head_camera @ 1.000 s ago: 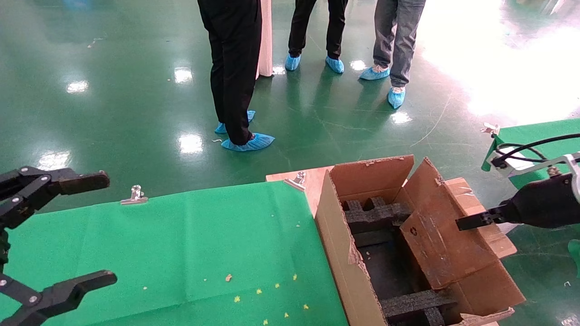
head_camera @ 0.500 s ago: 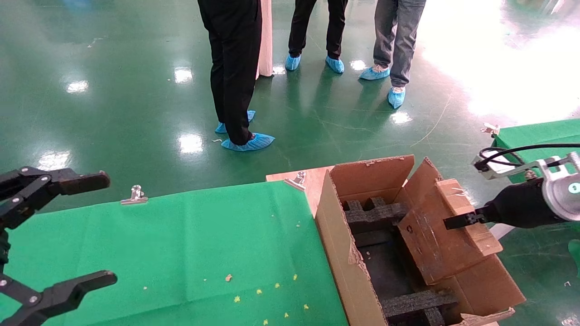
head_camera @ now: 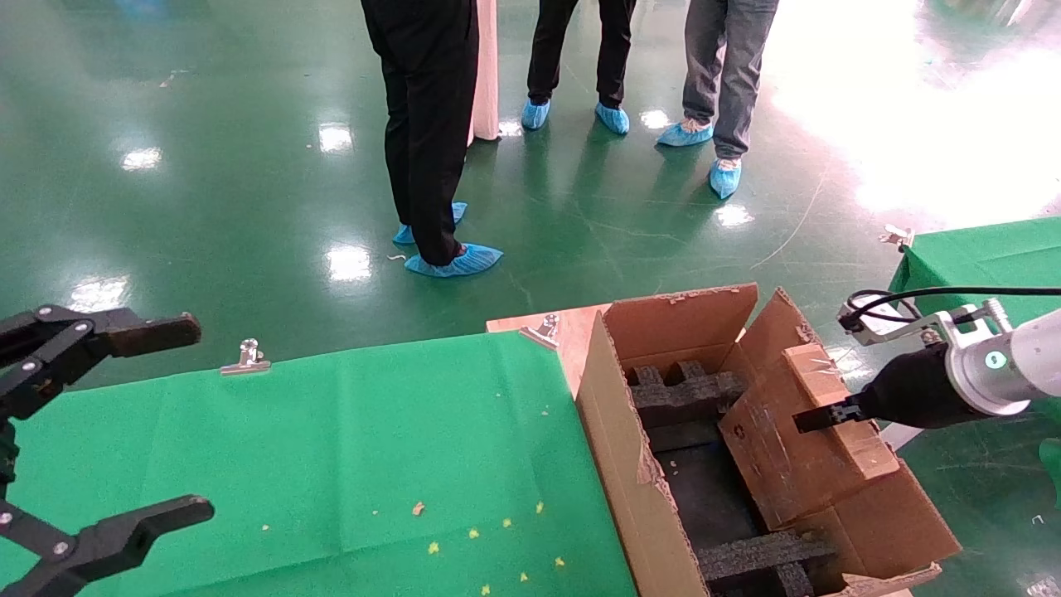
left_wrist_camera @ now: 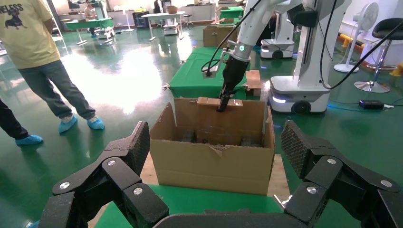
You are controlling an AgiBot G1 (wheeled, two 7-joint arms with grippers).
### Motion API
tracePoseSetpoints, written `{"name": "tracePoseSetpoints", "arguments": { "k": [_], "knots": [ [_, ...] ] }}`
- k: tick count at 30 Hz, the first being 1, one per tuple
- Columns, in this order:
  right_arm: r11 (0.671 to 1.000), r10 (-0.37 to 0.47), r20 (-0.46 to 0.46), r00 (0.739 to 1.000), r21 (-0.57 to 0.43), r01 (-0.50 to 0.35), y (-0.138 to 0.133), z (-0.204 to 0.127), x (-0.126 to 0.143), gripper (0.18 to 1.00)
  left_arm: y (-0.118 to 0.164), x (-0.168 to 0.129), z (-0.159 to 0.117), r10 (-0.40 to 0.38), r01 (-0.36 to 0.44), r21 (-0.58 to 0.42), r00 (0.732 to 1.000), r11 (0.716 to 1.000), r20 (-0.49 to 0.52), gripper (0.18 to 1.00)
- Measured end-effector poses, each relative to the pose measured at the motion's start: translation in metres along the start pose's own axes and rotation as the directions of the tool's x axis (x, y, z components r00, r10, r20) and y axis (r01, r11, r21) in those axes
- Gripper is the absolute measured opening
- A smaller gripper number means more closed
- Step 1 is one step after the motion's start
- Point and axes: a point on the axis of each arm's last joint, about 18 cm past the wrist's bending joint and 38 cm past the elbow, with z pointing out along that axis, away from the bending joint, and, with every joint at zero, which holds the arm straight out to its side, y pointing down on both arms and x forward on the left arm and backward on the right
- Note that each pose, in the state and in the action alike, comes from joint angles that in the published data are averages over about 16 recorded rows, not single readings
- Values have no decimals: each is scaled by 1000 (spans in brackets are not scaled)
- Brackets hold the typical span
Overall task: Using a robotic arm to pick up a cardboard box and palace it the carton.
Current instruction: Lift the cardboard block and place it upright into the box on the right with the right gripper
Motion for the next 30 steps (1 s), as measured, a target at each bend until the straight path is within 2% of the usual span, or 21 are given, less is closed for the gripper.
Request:
{"name": "tracePoseSetpoints", "arguments": {
  "k": [30],
  "knots": [
    [996, -40, 14, 999, -76, 41, 11, 61, -12, 287, 0, 0, 0, 0, 0, 0, 1000, 1000, 0, 1000]
  ]
}}
